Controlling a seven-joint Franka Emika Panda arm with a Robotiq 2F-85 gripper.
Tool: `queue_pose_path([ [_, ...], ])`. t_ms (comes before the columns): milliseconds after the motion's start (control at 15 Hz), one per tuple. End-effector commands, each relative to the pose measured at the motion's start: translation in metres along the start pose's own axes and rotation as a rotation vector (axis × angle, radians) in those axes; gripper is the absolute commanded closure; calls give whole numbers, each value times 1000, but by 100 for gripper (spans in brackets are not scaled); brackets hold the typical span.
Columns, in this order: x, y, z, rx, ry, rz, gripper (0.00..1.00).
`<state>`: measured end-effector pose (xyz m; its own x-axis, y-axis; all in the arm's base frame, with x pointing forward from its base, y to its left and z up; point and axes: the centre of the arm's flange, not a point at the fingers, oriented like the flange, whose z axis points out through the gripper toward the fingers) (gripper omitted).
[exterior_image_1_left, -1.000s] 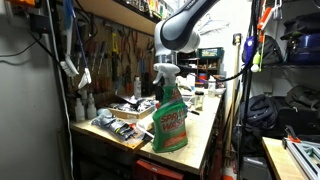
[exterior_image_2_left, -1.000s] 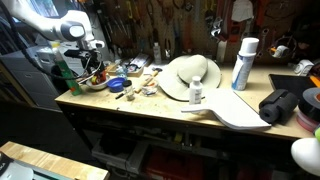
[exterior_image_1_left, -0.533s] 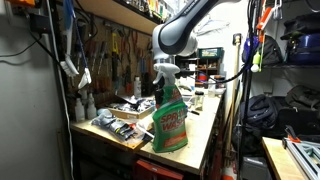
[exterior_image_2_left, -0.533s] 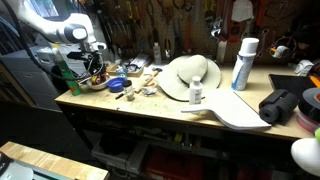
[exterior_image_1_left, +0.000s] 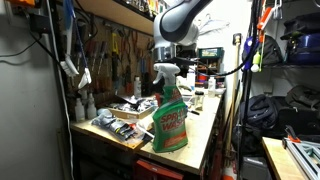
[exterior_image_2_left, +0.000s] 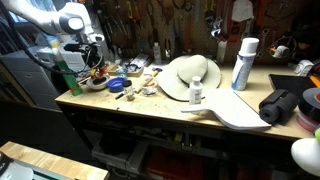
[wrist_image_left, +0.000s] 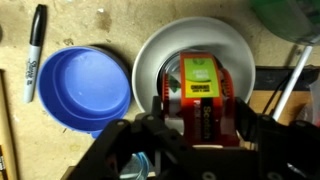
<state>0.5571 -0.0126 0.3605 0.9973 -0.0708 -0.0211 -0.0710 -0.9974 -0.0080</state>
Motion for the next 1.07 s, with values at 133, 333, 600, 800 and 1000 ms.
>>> queue_pose_path([
  [133,-18,41,-54,-41,35,132,57],
  [333,-13,67,-37,-76,8,234,57],
  [600,-11,88,-7,-103,-38,342,57],
  [800,-5,97,9,-85,-5,420,57],
  [1000,0,105,15,-86,30,470,57],
])
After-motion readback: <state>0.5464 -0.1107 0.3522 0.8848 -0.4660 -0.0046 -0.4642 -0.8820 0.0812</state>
